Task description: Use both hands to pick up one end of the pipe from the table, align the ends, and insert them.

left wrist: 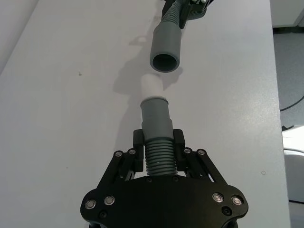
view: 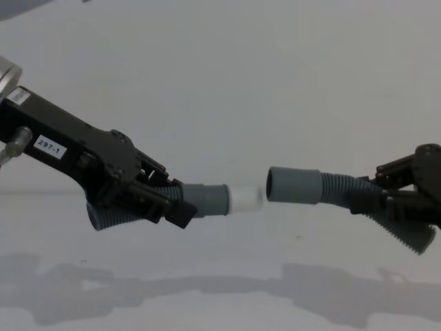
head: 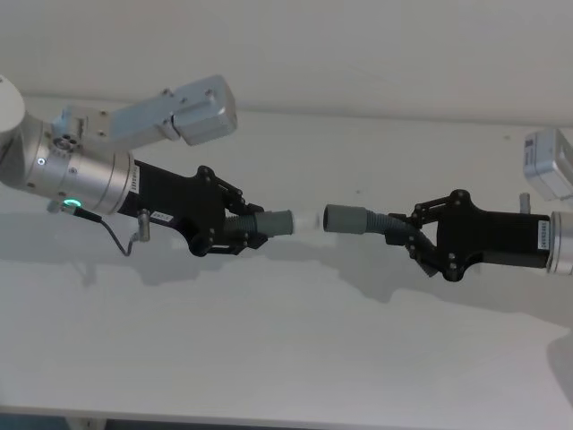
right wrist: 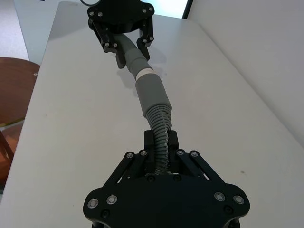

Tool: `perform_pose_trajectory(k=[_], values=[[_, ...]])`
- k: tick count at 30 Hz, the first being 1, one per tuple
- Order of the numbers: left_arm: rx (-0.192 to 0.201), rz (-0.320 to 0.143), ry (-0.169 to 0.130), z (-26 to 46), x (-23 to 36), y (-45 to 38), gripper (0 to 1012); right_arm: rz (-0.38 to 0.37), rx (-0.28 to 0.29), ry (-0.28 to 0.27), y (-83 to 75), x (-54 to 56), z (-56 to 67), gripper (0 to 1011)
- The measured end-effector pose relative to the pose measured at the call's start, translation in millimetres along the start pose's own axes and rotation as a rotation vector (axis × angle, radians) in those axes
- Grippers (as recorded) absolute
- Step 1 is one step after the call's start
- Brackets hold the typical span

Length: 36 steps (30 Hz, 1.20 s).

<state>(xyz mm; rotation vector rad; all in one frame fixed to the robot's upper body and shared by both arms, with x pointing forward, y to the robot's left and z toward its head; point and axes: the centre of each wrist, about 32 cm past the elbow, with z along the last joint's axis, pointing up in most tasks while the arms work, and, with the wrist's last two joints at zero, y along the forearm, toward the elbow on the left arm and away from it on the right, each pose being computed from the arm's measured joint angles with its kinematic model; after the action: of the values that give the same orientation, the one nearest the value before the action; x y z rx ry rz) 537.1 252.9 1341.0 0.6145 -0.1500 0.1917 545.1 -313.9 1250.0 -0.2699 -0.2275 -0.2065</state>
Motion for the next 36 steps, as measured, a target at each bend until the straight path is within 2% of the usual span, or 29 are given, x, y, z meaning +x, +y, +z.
perform_pose_trajectory(k=[22, 36], values=[[-0.021, -0.025, -0.007, -1.3, 2.1, -1.1, 353, 0.013, 0.001, 0.000, -0.3, 0.4, -1.9, 155], [-0.010, -0.039, -0.007, -1.4, 3.0, -1.1, 353, 0.021, -0.004, 0.003, -0.7, 1.4, -4.1, 155]])
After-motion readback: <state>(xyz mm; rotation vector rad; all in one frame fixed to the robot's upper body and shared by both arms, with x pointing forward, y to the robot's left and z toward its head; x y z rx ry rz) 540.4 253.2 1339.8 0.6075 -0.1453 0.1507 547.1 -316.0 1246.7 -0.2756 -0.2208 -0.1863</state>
